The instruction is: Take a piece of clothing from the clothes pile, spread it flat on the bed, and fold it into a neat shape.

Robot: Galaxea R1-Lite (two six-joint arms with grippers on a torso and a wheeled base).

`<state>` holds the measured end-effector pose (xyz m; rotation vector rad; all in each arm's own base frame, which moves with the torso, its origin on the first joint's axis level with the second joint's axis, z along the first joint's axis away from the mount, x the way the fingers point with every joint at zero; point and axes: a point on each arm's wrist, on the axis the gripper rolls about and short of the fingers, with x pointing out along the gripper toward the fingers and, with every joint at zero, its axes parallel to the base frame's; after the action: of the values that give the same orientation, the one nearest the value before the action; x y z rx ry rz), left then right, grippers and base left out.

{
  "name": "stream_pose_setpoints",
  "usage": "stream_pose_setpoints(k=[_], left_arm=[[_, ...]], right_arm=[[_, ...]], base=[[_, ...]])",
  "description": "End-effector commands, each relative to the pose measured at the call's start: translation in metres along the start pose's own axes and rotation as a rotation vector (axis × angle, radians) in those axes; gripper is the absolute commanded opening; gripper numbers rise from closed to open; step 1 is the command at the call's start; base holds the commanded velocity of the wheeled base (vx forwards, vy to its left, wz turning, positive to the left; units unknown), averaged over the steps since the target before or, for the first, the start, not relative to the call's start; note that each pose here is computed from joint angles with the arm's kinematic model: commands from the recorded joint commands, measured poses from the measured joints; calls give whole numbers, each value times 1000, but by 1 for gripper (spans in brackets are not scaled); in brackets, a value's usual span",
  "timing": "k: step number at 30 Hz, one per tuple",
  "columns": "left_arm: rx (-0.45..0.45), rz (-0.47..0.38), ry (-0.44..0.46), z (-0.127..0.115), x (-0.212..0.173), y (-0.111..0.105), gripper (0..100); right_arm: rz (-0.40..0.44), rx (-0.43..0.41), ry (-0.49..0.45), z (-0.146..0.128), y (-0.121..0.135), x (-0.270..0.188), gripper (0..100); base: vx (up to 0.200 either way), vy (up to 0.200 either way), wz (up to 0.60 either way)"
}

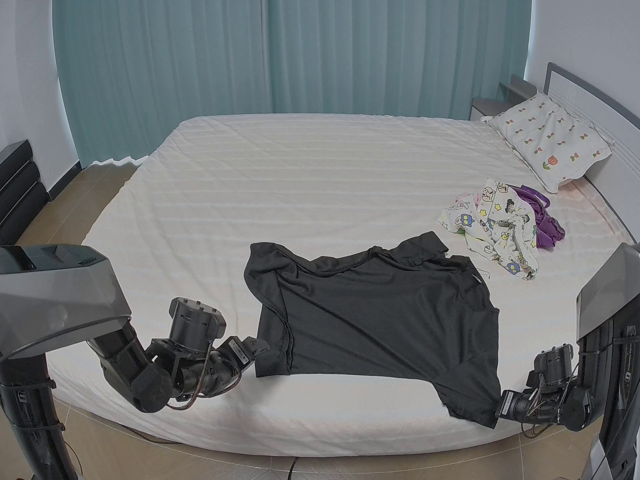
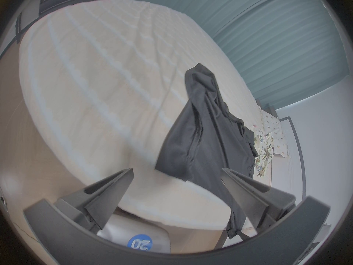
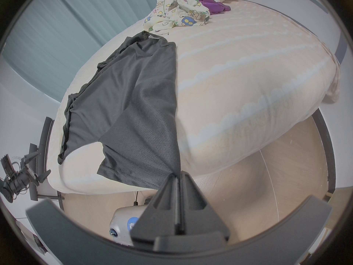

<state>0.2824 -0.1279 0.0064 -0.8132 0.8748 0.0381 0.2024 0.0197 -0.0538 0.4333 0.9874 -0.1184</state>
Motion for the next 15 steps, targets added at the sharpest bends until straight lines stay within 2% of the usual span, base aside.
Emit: stream_pose_setpoints(k=[1, 3, 4, 9, 12, 15], left_arm=[[69, -3, -33, 2, 22, -22, 100], [103, 18, -31, 1, 28, -25, 100], [153, 61, -30, -4, 40, -31, 100], [224, 107, -31, -16, 66, -52, 100], [316, 158, -24, -24, 79, -54, 100], [383, 193, -58, -32, 91, -56, 100]], right_arm=[[5, 6, -3, 3, -6, -9, 0], [11, 5, -2, 3, -6, -9, 0], [18, 7, 3, 3, -6, -9, 0], [18, 9, 12, 2, -6, -8, 0], [18, 13, 10, 2, -6, -8, 0], [19, 22, 6, 3, -6, -9, 0]], base=[[0, 0, 0], [0, 0, 0], [0, 0, 0], [0, 0, 0], [0, 0, 0], [0, 0, 0]])
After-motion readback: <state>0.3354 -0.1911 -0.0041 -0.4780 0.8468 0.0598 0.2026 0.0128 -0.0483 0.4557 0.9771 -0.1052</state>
